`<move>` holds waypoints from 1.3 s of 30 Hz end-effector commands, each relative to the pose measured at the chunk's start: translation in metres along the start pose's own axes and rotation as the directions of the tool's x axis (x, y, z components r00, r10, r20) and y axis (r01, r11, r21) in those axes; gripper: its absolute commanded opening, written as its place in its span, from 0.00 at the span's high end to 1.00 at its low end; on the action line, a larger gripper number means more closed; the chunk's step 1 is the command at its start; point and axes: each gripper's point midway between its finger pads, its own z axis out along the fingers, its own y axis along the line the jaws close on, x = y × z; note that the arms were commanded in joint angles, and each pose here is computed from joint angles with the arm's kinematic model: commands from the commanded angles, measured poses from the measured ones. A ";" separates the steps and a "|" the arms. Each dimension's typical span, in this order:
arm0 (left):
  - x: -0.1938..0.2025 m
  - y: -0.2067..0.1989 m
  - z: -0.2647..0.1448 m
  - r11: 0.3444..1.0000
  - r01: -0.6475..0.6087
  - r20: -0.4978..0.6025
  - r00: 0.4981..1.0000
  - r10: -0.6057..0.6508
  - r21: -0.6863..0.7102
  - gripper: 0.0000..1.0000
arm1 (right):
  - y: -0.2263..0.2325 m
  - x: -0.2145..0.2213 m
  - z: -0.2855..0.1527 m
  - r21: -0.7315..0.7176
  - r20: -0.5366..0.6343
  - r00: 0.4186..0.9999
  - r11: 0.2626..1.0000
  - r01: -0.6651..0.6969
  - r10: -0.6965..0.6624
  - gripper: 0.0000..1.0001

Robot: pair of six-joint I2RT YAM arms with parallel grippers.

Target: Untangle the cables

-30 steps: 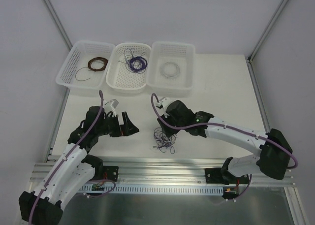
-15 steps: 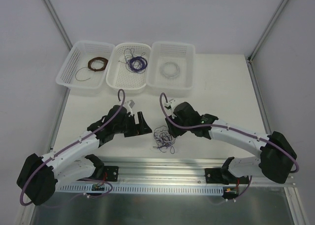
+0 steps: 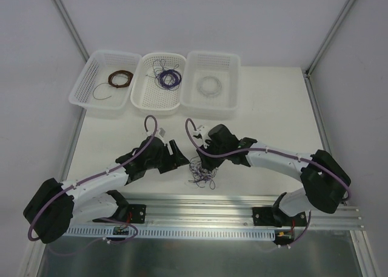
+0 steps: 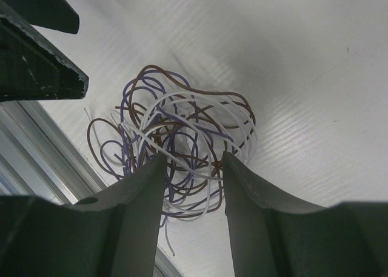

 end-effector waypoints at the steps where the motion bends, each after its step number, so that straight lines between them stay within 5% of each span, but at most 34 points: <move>1: -0.006 -0.003 0.000 0.999 0.039 0.054 0.998 -0.040 0.022 0.31 | 0.009 -0.031 -0.001 -0.043 0.074 0.996 0.997 0.062 -0.059 0.56; 8: -0.002 -0.002 -0.002 0.999 0.035 0.044 0.998 -0.037 0.032 0.30 | 0.007 -0.046 -0.012 -0.018 0.125 0.991 0.999 0.047 -0.044 0.99; 22: -0.007 -0.038 -0.010 0.982 -0.104 0.078 0.993 0.093 0.156 0.28 | 0.016 -0.085 -0.060 -0.007 0.275 0.956 0.995 -0.104 0.102 0.99; 32: -0.001 -0.046 0.031 0.987 -0.153 0.044 0.988 0.151 0.055 0.31 | 0.035 -0.105 -0.074 -0.063 0.315 0.940 0.991 -0.120 0.134 0.99; 39: 0.002 -0.023 0.062 0.991 -0.096 0.056 0.993 0.102 -0.090 0.55 | 0.043 -0.119 -0.104 -0.074 0.377 0.917 0.992 -0.106 0.126 0.99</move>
